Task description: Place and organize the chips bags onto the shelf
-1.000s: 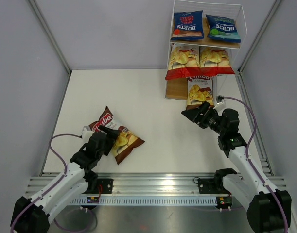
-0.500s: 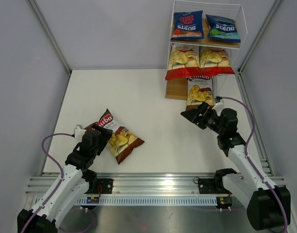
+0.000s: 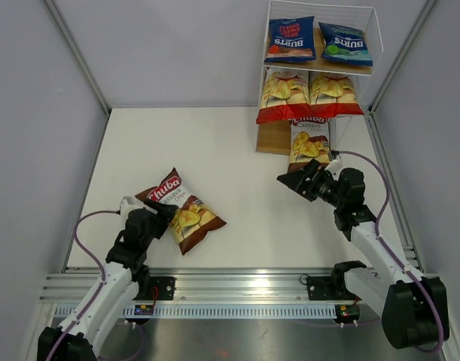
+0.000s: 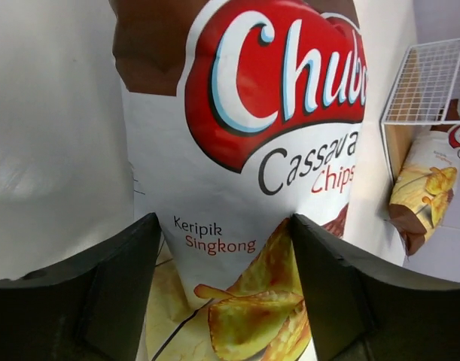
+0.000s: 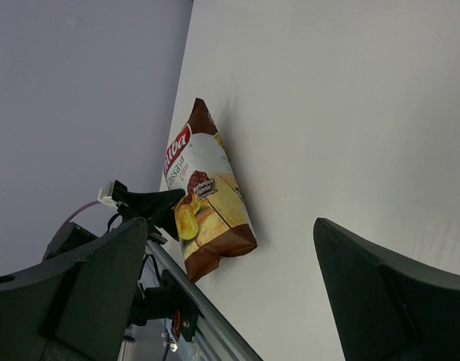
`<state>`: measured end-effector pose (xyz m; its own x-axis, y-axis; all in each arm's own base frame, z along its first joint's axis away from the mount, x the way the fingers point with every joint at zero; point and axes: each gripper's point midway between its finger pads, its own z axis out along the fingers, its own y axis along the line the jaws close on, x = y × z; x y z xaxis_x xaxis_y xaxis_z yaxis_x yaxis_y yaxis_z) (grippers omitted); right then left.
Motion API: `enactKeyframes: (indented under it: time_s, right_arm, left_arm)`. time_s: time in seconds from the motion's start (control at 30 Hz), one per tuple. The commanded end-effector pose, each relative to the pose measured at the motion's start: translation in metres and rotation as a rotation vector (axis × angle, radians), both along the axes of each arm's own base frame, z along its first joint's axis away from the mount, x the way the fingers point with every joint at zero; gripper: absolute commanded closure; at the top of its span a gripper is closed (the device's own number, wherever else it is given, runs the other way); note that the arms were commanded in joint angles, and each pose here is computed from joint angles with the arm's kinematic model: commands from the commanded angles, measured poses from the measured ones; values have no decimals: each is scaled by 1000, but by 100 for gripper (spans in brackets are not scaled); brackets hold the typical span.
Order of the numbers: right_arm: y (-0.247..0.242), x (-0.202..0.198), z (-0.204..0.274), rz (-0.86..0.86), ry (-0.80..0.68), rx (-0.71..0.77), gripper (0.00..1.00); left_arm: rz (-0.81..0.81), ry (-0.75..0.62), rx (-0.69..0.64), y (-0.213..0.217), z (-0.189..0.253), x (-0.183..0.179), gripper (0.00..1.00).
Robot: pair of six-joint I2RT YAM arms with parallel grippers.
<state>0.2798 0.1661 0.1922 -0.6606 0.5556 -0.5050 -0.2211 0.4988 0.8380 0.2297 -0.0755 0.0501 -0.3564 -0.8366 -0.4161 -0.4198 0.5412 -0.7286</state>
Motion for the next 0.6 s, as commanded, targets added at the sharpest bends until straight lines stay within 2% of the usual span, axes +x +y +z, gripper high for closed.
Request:
enactKeyframes:
  time_s: [0.0,0.03,0.13,0.17,0.3,0.43,0.57]
  right_arm:
    - [8,-2,10,62,-45,43,1]
    - [9,-2,12,63,-54,54,1]
    - [11,-4,9,70,-45,87,1]
    - [12,-5,4,69,-31,97,0]
    - [21,-12,-6,104,15,199,1]
    - [41,-22,-9,133,42,279,0]
    - [75,-38,-22,124,79,275,1]
  left_arm:
    - [-45,-31,-38,-10,-1,0,30]
    - [-44,-33,-40,-10,-1,0,38]
    - [-40,-44,-53,-10,-1,0,48]
    - [-41,-53,-59,-11,0,1,57]
    - [-41,-91,-101,-15,8,3,69]
    - [-38,-164,-161,-19,28,9,78]
    - [-49,-276,-254,-27,61,16,80]
